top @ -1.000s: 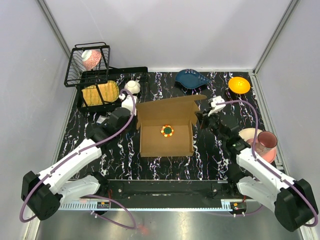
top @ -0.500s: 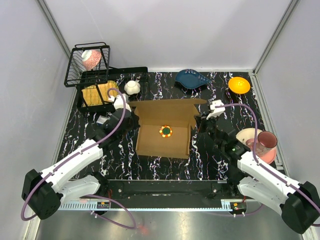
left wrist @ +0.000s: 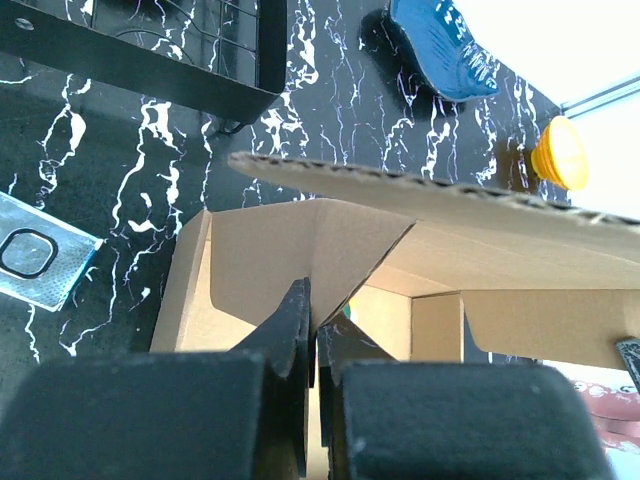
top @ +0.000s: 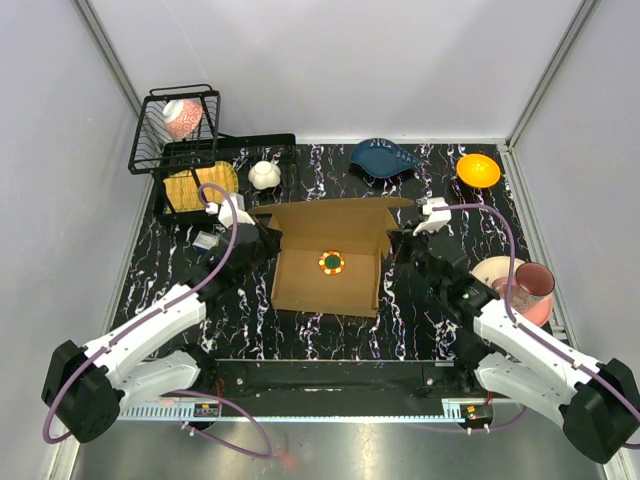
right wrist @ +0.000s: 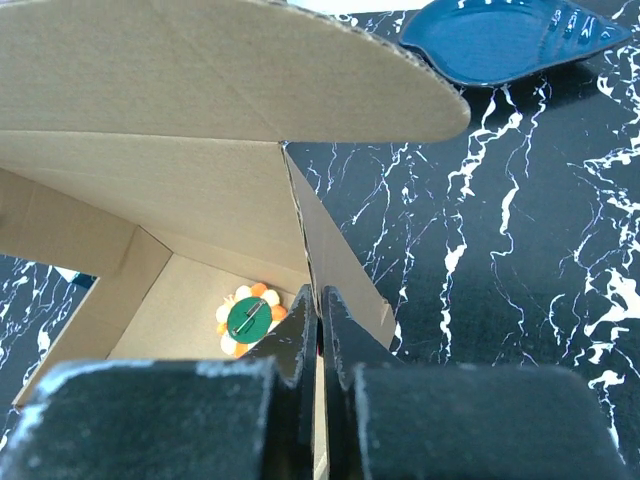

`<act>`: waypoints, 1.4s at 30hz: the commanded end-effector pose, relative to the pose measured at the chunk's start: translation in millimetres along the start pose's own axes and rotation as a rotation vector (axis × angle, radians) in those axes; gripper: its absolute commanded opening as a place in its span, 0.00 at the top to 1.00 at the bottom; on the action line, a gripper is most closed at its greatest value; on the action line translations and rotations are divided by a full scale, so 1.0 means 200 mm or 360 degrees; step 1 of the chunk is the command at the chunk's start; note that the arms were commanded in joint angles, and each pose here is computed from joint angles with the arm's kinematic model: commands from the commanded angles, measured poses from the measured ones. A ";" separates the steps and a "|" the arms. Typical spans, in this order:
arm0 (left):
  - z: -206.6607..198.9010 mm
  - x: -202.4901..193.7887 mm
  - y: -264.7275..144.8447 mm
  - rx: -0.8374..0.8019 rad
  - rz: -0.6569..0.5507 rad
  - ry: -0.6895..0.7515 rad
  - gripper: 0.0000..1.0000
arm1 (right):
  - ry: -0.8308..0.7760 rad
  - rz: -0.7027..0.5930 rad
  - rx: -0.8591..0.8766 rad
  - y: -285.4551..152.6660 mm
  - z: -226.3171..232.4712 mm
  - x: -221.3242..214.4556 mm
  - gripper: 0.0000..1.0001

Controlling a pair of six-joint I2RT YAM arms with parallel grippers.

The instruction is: Fold the paper box

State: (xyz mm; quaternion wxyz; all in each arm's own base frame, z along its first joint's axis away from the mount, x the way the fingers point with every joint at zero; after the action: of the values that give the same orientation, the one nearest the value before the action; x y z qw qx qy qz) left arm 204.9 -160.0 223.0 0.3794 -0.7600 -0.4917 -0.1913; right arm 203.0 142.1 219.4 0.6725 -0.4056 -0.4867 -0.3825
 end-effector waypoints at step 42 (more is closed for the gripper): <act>0.34 -0.25 -0.05 0.0050 0.0077 0.0179 1.00 | 0.1067 0.0442 0.0202 -0.03 0.28 -0.18 1.00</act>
State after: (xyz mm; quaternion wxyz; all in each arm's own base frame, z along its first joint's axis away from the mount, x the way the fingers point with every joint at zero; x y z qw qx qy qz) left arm 189.0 -136.0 187.6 0.3621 -0.7227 -0.5379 -0.2393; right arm 191.2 179.4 219.6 0.7998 -0.2966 -0.2620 -0.4513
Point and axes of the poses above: each gripper's point midway between its finger pads, its own y axis out along the fingers, its own z axis along the line the jaws close on, x = y × z, the point moved 10 cm from there along -y, back along the fingers, and after that the axes turned 5 degrees about -y, right-handed, at the moved point
